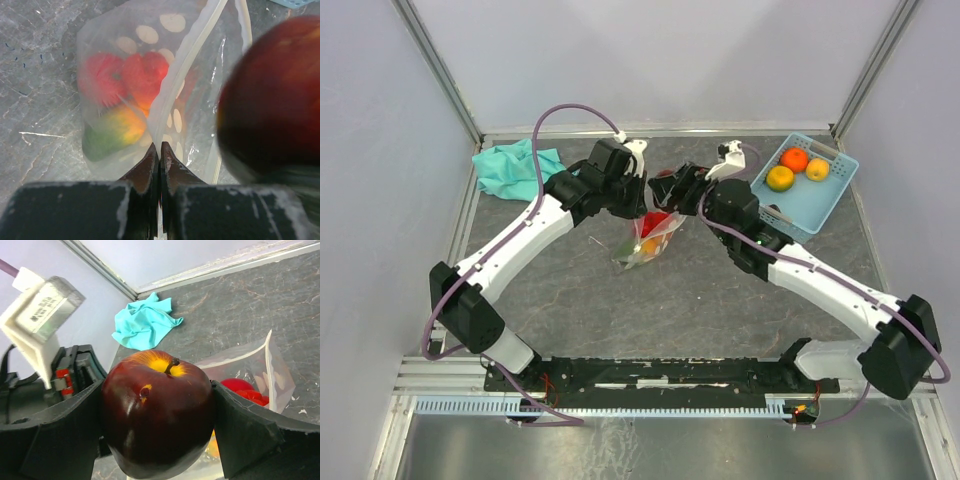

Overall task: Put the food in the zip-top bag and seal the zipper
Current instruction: Place the fake fruit in the zipper food storage bag.

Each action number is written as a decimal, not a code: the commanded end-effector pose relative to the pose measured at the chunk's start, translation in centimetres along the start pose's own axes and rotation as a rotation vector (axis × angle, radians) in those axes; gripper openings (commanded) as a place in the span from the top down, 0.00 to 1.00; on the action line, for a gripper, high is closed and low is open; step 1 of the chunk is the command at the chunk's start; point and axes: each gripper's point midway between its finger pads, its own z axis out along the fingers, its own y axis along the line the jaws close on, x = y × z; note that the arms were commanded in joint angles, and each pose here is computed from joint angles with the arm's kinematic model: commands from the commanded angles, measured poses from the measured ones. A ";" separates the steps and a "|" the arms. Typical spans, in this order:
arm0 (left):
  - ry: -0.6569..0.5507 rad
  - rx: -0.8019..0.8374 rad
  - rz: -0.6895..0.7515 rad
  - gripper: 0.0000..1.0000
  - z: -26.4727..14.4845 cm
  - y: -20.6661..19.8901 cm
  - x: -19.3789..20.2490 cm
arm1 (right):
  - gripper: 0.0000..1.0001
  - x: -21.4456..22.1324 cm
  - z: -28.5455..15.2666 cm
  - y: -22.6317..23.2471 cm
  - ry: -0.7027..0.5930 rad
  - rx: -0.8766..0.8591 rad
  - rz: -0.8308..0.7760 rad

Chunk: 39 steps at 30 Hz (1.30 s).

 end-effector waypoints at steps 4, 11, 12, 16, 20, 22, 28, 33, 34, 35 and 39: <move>-0.093 0.094 -0.076 0.97 -1.3 -2.0 -1.7 | 0.40 1.9 1.6 -0.8 -0.095 0.023 0.041; -0.119 0.112 -0.113 0.97 -1.6 -2.3 -1.8 | 0.38 4.7 1.7 -3.6 -0.063 0.085 0.074; -0.129 0.109 -0.118 0.97 -1.8 -2.2 -2.0 | 0.38 5.0 1.7 -4.0 -0.063 0.097 0.072; -0.152 0.082 -0.127 0.97 -2.1 -1.8 -2.3 | 0.37 5.8 1.2 -5.4 -0.060 0.130 0.046; -0.149 0.078 -0.139 0.97 -2.0 -1.7 -2.2 | 0.35 6.8 1.3 -5.9 -0.029 0.122 -0.020; -0.142 0.084 -0.141 0.97 -1.8 -1.8 -2.0 | 0.33 7.5 1.6 -5.2 0.015 0.084 -0.053; -0.118 0.101 -0.130 0.97 -1.4 -2.1 -1.6 | 0.27 9.0 2.8 -2.6 0.100 -0.044 -0.089; -0.121 0.079 -0.124 0.97 -1.6 -1.6 -1.4 | 0.16 9.1 3.2 -1.8 0.138 -0.073 -0.137; -0.123 0.074 -0.124 0.97 -1.7 -1.5 -1.3 | 0.14 9.0 3.2 -1.7 0.141 -0.078 -0.144; -0.123 0.070 -0.123 0.97 -1.7 -1.3 -1.2 | 0.11 8.9 3.1 -1.6 0.146 -0.081 -0.154; -0.118 0.053 -0.123 0.97 -1.6 -0.9 -0.9 | 0.03 8.3 3.0 -1.2 0.154 -0.107 -0.201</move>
